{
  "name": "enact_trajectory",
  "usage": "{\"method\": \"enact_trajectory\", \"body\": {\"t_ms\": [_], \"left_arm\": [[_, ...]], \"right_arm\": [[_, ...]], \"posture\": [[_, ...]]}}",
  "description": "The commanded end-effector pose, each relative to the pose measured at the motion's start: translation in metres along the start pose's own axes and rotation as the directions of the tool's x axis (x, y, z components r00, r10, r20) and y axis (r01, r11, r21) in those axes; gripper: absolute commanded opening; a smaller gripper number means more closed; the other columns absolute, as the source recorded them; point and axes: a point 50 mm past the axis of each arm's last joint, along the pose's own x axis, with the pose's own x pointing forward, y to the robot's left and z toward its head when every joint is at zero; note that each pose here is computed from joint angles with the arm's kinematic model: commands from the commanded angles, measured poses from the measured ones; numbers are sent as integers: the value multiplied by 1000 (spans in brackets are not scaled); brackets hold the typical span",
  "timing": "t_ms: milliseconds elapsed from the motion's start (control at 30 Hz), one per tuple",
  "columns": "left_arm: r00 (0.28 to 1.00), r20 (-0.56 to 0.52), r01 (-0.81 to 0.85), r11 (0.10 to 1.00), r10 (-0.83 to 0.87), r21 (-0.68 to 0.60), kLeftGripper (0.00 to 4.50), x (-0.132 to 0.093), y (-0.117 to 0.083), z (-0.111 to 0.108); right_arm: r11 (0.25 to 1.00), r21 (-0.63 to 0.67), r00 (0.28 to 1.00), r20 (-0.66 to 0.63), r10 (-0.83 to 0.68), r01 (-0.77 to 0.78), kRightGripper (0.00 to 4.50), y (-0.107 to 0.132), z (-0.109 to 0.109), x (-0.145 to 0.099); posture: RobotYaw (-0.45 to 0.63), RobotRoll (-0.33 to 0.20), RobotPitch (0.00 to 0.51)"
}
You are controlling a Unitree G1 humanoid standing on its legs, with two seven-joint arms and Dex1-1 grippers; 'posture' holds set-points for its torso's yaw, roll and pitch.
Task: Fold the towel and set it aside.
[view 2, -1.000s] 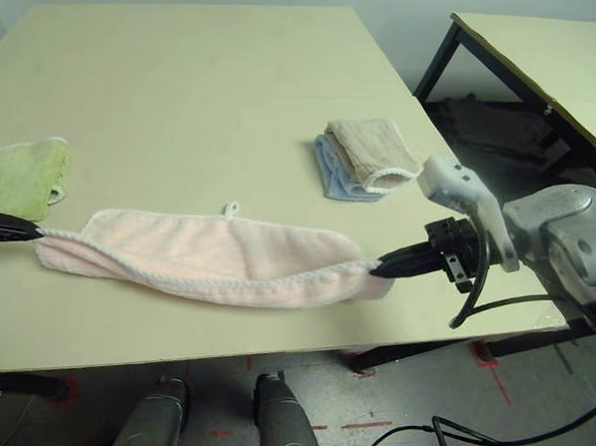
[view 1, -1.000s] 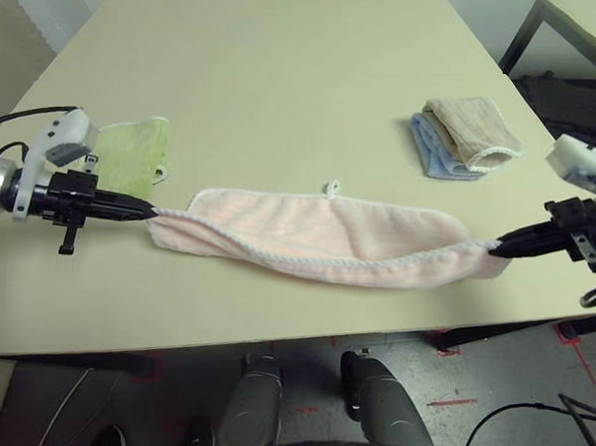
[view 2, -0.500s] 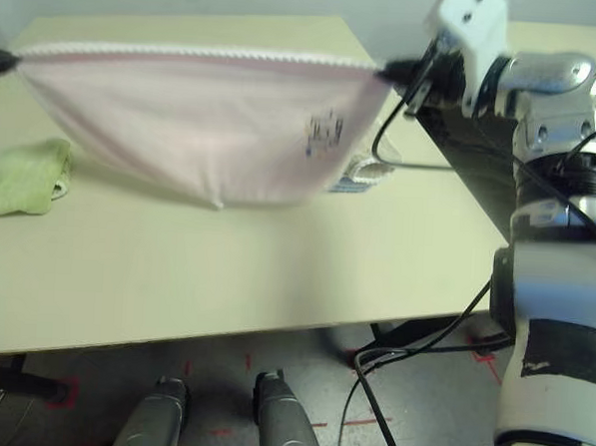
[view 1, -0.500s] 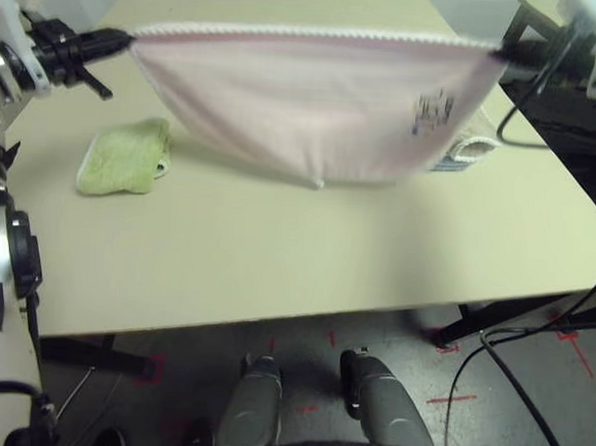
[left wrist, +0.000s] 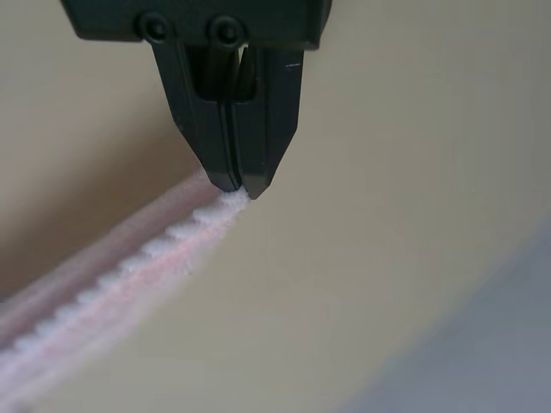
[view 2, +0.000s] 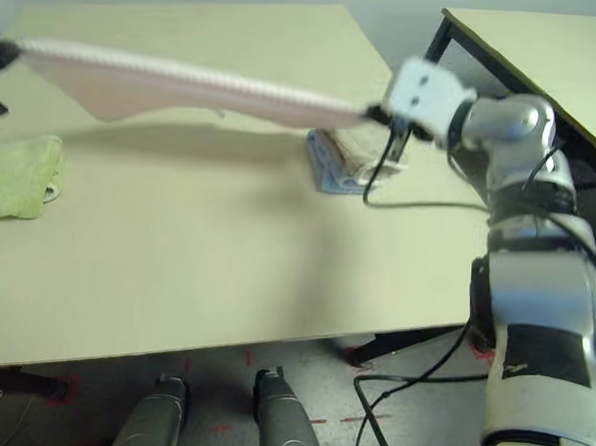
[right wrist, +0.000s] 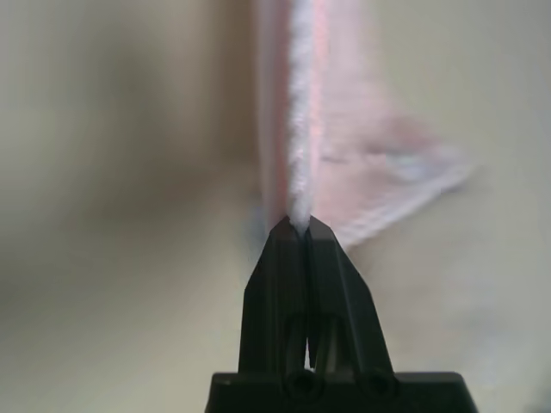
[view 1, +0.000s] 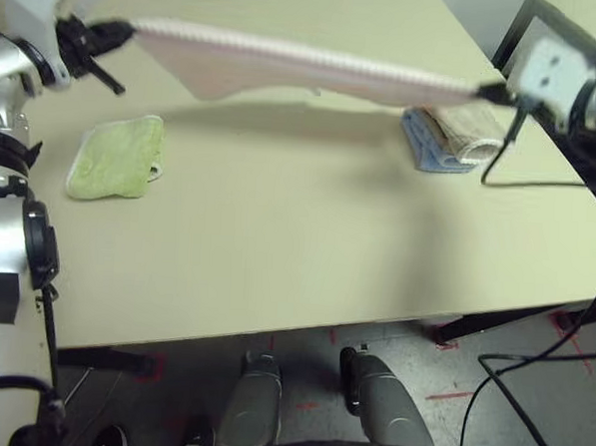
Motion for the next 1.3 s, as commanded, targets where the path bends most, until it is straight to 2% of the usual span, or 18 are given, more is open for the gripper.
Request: {"method": "enact_trajectory", "body": {"t_ms": [33,167,433,567,800,1100,1300], "left_arm": [[968,2,250,968,-250,19,53,-7,-20,-8],[910,-14,415,909,-415,21,53,-11,-39,-14],[846,-81,529,849,-526,12,53,-23,-55,-12],[834,-80,545,838,-546,-29,53,-31,-55,-8],[830,-109,545,837,-548,-56,53,-44,-52,-10],[771,-102,622,778,-629,-90,53,-44,-75,-20],[766,-85,626,770,-637,-122,53,-44,-77,-20]], "right_arm": [[987,-30,987,28,157,-156,0,19,2,-7],[964,24,963,42,265,-266,0,38,1,-8],[939,84,942,75,327,-333,0,52,7,-9],[934,93,937,96,337,-345,0,55,9,-12],[917,124,925,75,373,-380,0,64,1,-20],[896,123,904,88,419,-427,0,73,2,-22],[899,144,909,117,400,-414,0,70,6,-24]], "posture": [[31,0,160],[36,0,160],[39,0,157],[40,0,157],[40,0,156],[38,0,158],[37,0,160]]}}
